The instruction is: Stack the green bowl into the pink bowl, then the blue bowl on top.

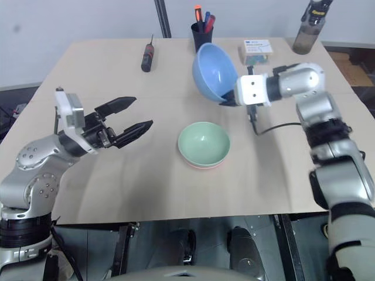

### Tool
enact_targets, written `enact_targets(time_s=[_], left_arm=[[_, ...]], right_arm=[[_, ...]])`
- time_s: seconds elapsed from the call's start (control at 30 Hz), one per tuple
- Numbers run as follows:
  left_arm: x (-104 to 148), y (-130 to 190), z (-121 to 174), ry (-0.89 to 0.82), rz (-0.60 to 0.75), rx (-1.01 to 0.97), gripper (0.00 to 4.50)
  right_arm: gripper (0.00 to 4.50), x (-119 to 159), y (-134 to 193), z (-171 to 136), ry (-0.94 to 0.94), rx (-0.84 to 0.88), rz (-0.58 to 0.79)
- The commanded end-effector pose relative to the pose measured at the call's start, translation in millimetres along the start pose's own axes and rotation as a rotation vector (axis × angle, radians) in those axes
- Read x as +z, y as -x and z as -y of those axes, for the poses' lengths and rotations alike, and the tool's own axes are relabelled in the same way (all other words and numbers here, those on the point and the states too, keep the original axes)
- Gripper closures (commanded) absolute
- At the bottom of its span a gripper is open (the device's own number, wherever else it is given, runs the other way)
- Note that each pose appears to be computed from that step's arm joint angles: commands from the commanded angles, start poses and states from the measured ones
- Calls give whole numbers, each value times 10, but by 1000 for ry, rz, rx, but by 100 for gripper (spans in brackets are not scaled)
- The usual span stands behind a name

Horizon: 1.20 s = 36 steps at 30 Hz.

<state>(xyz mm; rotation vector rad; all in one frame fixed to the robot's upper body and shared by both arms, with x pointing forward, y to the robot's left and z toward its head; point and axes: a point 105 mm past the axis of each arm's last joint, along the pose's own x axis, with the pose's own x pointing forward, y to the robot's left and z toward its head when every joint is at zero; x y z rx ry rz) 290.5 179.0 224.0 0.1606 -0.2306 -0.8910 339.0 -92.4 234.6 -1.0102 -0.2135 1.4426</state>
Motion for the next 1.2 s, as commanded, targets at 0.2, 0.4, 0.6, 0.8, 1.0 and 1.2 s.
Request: enact_targets(time_s=[0.2,0.4,0.6,0.8,1.0,1.2], left_arm=[[115,-40,-71,-61,20,-16,0],[132,-65,-61,-68,19,-37,0],[123,33,41,-50,-3,-65,0],[149,295,87,-5,-38,-69,0],[-18,481,22,-52,-193,-20,0],[-162,507,133,-13,-276,-88,0]], right_arm=[[413,418,-168,-468,-154,100,73],[197,344,-235,-533,-216,75,42],[4,422,90,-380,-344,-135,71],[4,199,603,-576,-494,-386,-63],[4,130,918,-812,-580,-493,-147],[4,146,954,-934,-616,-495,-164]])
